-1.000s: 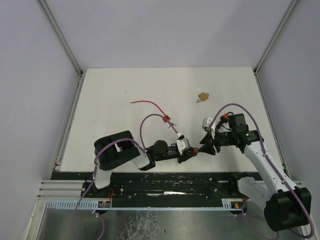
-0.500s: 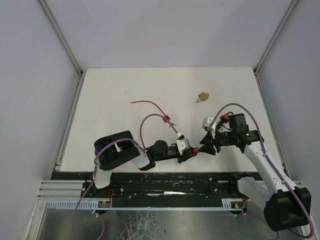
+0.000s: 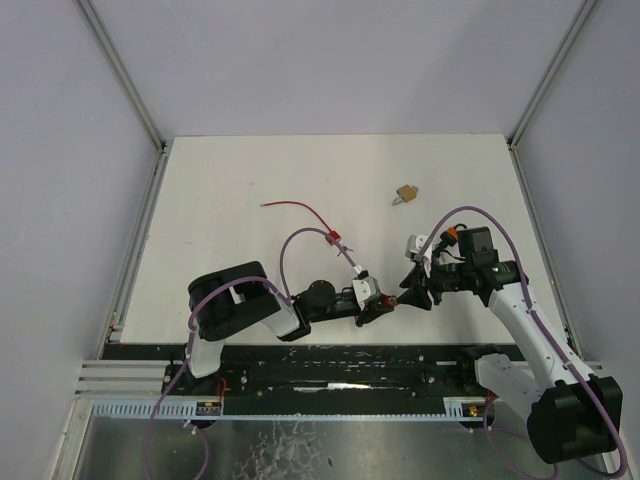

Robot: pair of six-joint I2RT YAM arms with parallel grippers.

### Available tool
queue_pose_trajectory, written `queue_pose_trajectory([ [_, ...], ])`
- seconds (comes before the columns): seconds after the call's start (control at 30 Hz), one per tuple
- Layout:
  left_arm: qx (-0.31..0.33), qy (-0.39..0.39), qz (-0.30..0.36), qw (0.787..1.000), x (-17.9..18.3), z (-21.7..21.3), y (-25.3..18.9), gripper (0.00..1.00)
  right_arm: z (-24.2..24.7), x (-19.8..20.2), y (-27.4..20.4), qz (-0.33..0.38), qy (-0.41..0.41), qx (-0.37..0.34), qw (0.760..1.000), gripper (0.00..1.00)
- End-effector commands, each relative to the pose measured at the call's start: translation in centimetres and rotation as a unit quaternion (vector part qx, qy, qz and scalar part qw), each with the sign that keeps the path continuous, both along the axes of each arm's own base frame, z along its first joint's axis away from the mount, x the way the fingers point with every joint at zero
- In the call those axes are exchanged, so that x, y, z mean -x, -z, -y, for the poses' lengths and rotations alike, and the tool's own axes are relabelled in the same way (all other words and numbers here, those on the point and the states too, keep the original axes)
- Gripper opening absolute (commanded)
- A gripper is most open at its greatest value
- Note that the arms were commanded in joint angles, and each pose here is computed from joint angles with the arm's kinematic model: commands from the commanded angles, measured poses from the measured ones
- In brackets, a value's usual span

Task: Lock with the key
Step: Lock the lock.

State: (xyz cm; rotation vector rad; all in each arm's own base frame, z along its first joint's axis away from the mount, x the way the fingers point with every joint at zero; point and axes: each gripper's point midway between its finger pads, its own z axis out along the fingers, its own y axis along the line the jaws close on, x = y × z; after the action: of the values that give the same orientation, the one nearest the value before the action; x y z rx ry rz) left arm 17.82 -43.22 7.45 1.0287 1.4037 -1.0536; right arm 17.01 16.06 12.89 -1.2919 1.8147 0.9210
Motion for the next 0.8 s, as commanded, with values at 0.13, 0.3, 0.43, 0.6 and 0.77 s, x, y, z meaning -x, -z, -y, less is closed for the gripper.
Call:
queue_pose_trajectory([
  [0.13,-0.001,0.010,0.010,1.000,0.4,0.0,0.0,0.00,0.0,-0.6,-1.7,0.017,-0.001,-0.015,1.000,0.50],
  [0.3,-0.007,0.010,0.017,1.000,0.3,-0.1,0.3,0.00,0.5,-1.0,-1.9,0.019,0.009,-0.017,1.000,0.50],
  [0.43,-0.006,0.013,0.017,1.000,0.3,0.1,0.3,0.00,1.1,-1.3,-2.4,0.022,0.021,-0.032,0.999,0.50],
  [0.6,-0.004,0.012,0.021,1.000,0.4,-0.2,0.0,0.00,1.7,-1.6,-2.6,0.024,0.034,-0.040,0.998,0.50],
  [0.77,-0.006,0.012,0.019,1.000,0.4,-0.2,0.4,0.00,2.1,-1.8,-2.4,0.019,0.044,-0.040,0.998,0.50],
])
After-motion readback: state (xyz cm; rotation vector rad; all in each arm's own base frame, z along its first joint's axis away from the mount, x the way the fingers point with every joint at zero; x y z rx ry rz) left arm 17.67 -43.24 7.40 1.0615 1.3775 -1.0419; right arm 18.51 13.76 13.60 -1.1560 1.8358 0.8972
